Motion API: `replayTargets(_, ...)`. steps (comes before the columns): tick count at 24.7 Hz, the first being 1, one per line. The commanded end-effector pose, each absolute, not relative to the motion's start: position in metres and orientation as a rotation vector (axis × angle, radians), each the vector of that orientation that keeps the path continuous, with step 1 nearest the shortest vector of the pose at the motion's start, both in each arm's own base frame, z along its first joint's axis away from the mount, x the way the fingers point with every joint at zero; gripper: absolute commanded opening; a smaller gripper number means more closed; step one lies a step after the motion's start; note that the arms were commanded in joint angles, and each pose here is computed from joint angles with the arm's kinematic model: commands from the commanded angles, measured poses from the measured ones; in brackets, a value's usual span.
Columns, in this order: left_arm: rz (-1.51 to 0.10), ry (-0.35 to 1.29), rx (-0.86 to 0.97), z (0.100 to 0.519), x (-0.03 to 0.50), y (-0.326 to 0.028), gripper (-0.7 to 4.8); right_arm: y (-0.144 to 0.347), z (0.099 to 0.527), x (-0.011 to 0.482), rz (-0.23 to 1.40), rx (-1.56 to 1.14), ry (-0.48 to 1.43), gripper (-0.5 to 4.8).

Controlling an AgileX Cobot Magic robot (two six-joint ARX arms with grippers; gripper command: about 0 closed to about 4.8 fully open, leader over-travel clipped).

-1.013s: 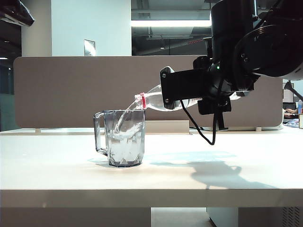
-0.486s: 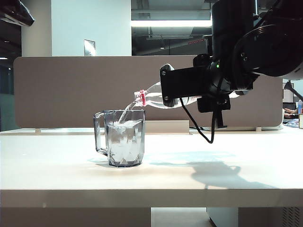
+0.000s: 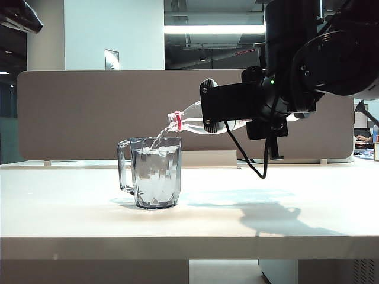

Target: Pick up the mineral water bottle on the table and pour water into the mug until it's full.

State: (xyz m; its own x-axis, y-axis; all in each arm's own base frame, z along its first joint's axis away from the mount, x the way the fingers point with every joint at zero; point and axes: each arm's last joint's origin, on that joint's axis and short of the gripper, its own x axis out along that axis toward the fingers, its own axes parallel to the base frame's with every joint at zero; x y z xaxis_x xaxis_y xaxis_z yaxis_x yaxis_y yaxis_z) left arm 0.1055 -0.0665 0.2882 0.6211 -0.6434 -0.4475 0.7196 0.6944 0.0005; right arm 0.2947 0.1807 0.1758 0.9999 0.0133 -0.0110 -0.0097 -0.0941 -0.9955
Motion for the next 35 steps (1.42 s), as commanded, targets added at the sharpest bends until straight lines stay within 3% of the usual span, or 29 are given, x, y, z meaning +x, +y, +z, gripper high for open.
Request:
replayTargets(1, -0.794, 0.421, 0.187, 0.290, 0.105, -0.067, -0.05, 0.182, 0.185, 0.295, -0.018, -1.627, -0.038, 2.05)
replayTargets(14, -0.794, 0.421, 0.187, 0.290, 0.105, -0.067, -0.05, 0.194, 0.184, 0.286, 0.028, -1.357, -0.064, 2.05)
replayTargets(25, -0.794, 0.421, 0.187, 0.290, 0.105, -0.067, -0.05, 0.198, 0.182, 0.282, 0.070, -0.587, -0.047, 1.99)
replayTargets(30, -0.794, 0.421, 0.187, 0.290, 0.105, -0.067, -0.05, 0.196, 0.172, 0.277, 0.194, -0.116, -0.002, 1.98)
replayTargets(35, -0.794, 0.421, 0.187, 0.290, 0.105, -0.067, -0.05, 0.197, 0.170, 0.276, 0.236, 0.002, 0.013, 1.98)
